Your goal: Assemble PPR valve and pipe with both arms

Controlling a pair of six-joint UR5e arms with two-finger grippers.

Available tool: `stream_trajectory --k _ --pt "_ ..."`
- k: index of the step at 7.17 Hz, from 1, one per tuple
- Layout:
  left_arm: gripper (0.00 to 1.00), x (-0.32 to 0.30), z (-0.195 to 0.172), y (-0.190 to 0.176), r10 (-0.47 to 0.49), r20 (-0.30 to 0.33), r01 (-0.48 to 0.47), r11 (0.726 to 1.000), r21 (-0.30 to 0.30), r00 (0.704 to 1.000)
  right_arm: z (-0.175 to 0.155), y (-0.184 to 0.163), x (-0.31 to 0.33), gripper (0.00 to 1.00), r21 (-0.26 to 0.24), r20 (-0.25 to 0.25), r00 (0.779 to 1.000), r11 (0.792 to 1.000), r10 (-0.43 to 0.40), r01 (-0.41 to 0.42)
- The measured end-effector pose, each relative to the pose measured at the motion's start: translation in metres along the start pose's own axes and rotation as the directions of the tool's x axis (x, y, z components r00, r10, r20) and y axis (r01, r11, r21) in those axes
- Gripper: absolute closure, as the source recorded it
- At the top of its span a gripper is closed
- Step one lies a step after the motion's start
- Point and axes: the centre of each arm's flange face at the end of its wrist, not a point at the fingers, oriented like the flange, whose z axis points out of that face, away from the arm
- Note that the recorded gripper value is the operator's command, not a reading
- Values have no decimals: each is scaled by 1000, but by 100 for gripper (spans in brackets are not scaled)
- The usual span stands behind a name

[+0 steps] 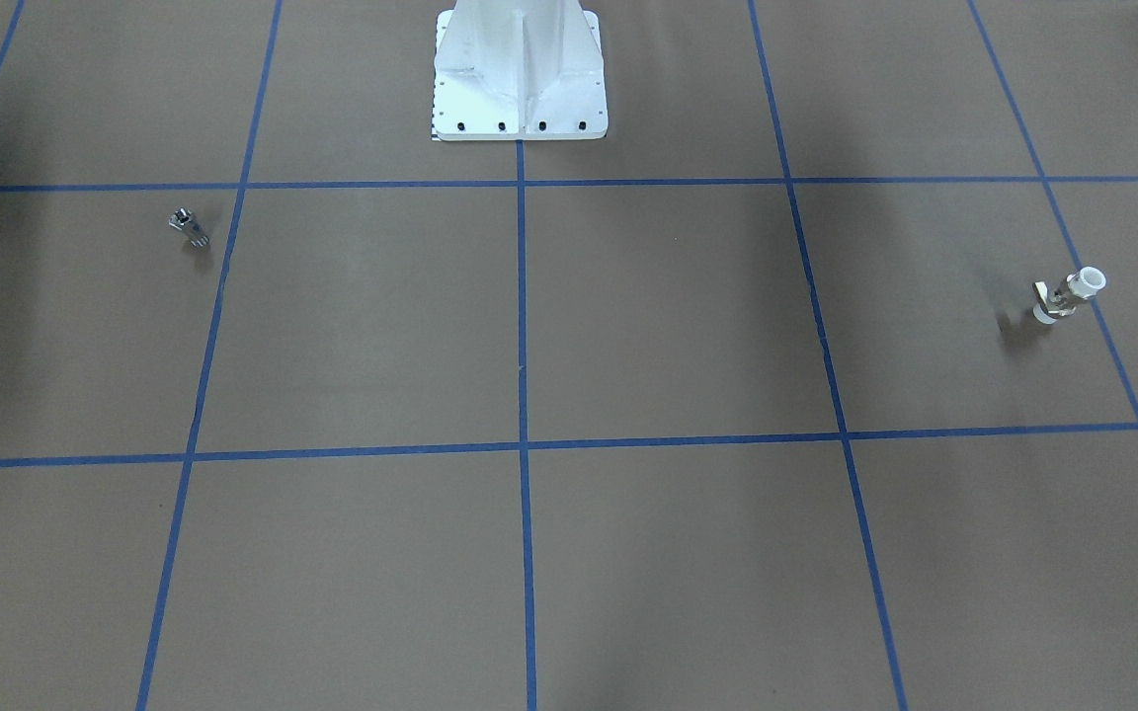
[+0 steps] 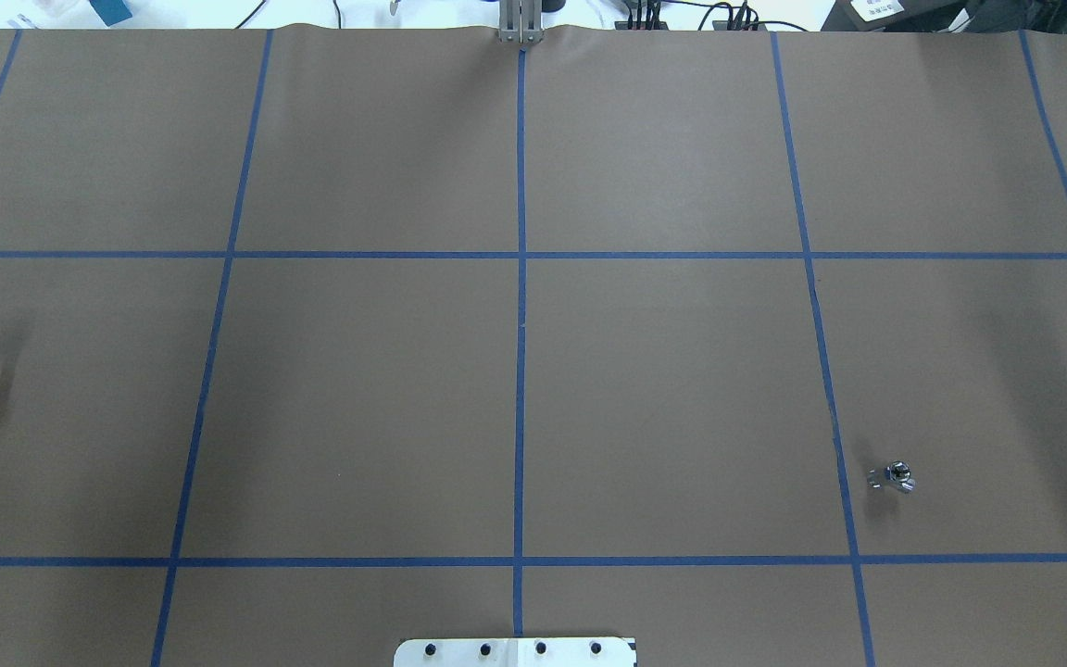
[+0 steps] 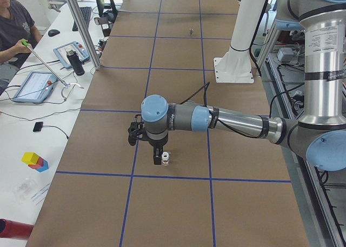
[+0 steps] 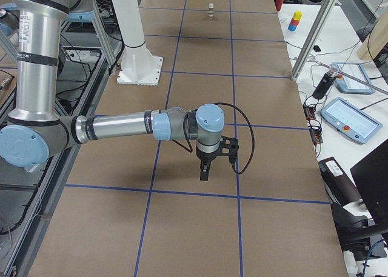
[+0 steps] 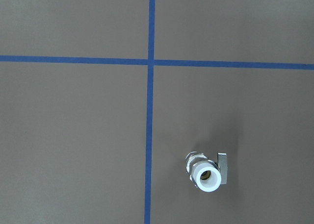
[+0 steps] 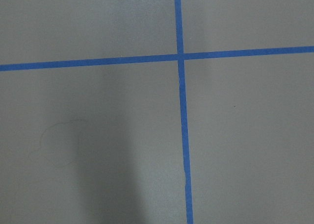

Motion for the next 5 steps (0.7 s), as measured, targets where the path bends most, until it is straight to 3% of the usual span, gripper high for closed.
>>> stream_trajectory --k 5 --pt "0 0 -4 16 -4 -17 4 1000 7 1000 3 1 2 1 -7 7 1000 1000 4 -4"
